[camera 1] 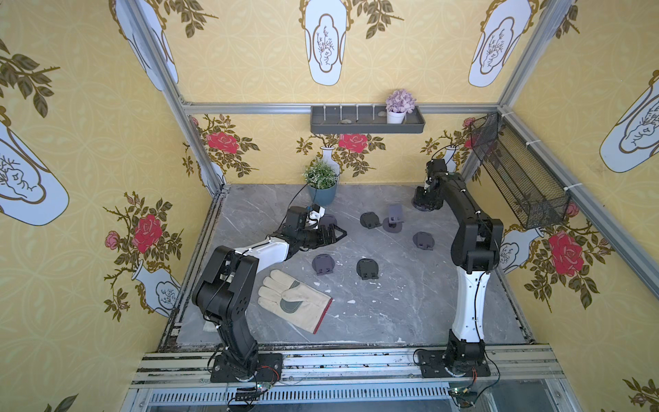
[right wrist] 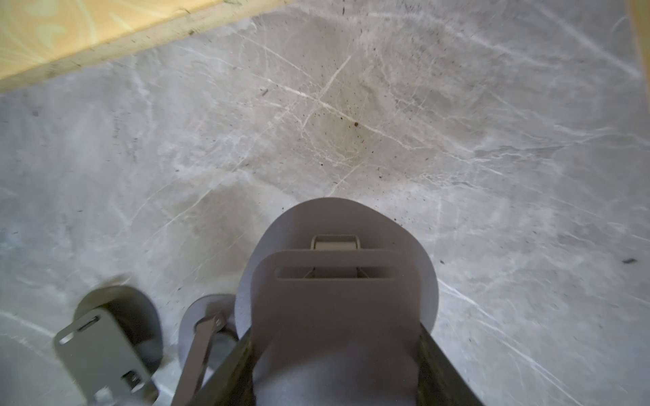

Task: Open the phone stand
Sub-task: Pick up the phone stand at the center of the board, then open the phone stand.

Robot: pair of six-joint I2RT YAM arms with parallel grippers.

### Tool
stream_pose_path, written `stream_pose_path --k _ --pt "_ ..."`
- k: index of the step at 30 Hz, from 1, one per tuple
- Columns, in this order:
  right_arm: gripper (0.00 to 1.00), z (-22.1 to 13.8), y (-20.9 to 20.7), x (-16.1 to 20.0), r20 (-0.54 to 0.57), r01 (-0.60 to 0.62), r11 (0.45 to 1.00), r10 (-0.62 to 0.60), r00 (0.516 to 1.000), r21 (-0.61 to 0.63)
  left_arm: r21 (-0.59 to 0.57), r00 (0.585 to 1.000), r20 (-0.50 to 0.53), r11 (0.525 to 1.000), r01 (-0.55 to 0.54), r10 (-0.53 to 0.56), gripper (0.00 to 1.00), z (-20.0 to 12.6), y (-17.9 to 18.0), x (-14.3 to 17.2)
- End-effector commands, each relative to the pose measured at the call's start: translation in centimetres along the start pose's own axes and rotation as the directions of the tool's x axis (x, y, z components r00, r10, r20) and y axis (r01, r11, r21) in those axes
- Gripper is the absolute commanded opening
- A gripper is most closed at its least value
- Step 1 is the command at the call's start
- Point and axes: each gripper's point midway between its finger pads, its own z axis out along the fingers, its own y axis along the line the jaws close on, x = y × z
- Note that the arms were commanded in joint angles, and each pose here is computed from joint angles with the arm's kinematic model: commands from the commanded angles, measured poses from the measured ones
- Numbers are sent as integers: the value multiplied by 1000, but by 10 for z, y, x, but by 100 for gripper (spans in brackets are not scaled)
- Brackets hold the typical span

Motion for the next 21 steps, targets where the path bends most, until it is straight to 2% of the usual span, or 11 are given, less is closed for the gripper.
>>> stream_pose_path --k 1,7,15,21 --pt "36 -24 11 0 29 20 1000 -19 999 -16 -13 999 7 999 -37 37 99 -4 -3 -4" --pt "35 -68 39 20 57 53 996 -49 997 -71 -5 998 31 999 -46 47 97 -10 -14 -9" --pt "36 -113 109 80 67 149 970 -139 988 -192 13 997 48 998 -69 68 96 -16 -25 -11" --pt "37 -133 156 121 101 220 934 -199 975 -280 87 997 49 994 -60 56 96 -17 -40 -9"
